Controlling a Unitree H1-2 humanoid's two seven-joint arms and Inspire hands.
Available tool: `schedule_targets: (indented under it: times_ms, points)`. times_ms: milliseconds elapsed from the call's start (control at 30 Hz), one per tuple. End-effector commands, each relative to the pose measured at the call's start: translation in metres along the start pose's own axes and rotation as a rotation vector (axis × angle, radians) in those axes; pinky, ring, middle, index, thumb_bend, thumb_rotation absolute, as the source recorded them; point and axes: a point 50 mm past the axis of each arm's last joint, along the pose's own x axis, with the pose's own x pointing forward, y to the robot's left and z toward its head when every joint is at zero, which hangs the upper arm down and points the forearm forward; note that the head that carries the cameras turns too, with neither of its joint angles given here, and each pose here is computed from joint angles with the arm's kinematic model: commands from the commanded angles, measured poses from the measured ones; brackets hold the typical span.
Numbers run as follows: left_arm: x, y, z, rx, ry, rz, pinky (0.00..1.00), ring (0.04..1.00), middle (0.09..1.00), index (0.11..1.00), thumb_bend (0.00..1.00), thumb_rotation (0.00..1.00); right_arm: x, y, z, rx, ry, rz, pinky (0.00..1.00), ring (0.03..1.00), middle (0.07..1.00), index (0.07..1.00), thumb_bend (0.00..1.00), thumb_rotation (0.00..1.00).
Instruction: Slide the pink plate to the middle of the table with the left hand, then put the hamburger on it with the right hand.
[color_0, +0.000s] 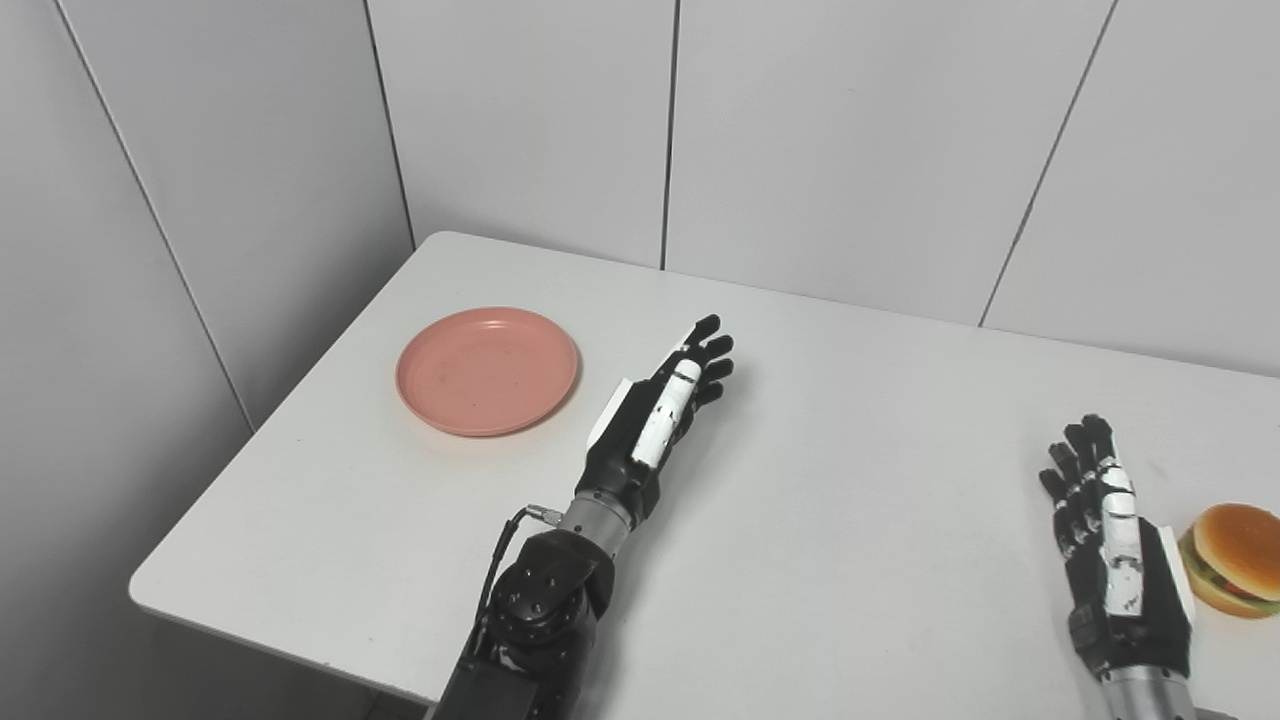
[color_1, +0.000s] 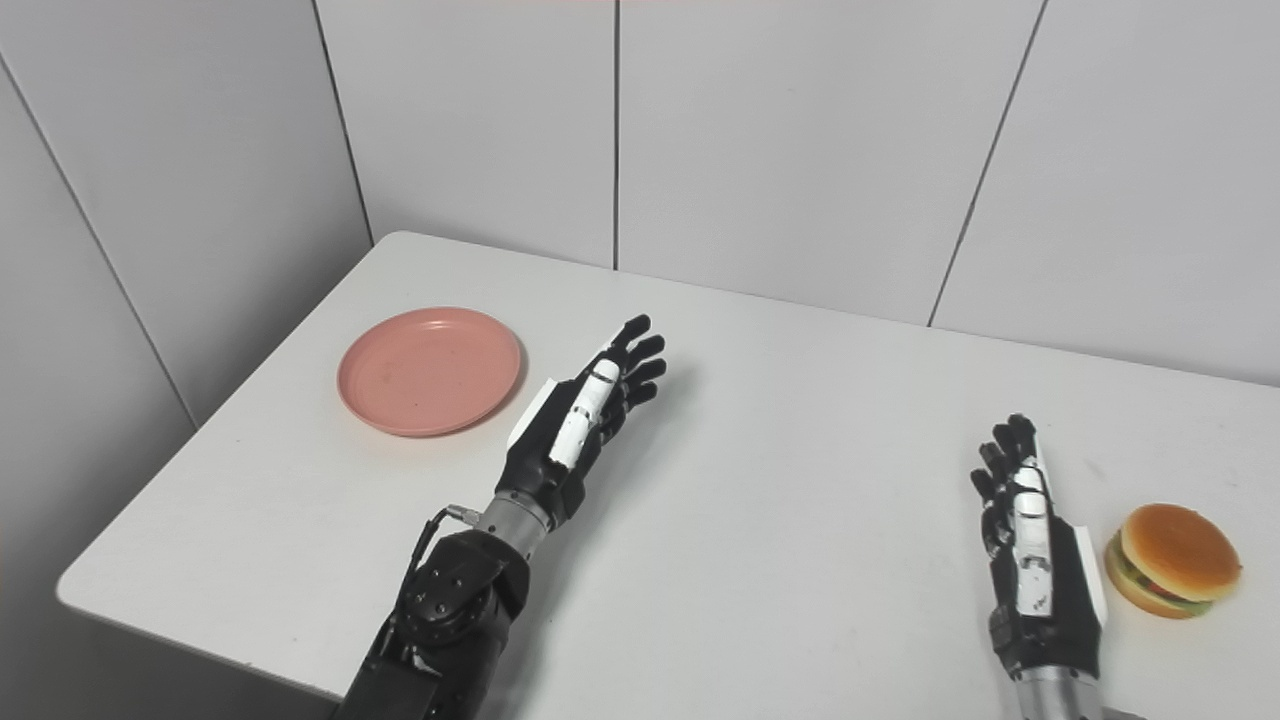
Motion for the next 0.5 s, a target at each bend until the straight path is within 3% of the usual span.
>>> schedule_targets:
  times_ms: [0,467]
  points:
    - [0.014,-0.001,0.031,0.009,-0.095,-0.014,0.92,0.912,0.927,0.92,0.44,1.0,-0.02,0.001,-0.025,0.033,0.076,-0.017,1.0,1.0,0.999,1.0,0.18,1.0]
    - [0.035,0.035,0.083,0.057,-0.242,0.084,0.92,0.911,0.926,0.917,0.44,1.0,-0.021,0.001,-0.025,0.033,0.089,-0.025,1.0,1.0,0.998,1.0,0.19,1.0]
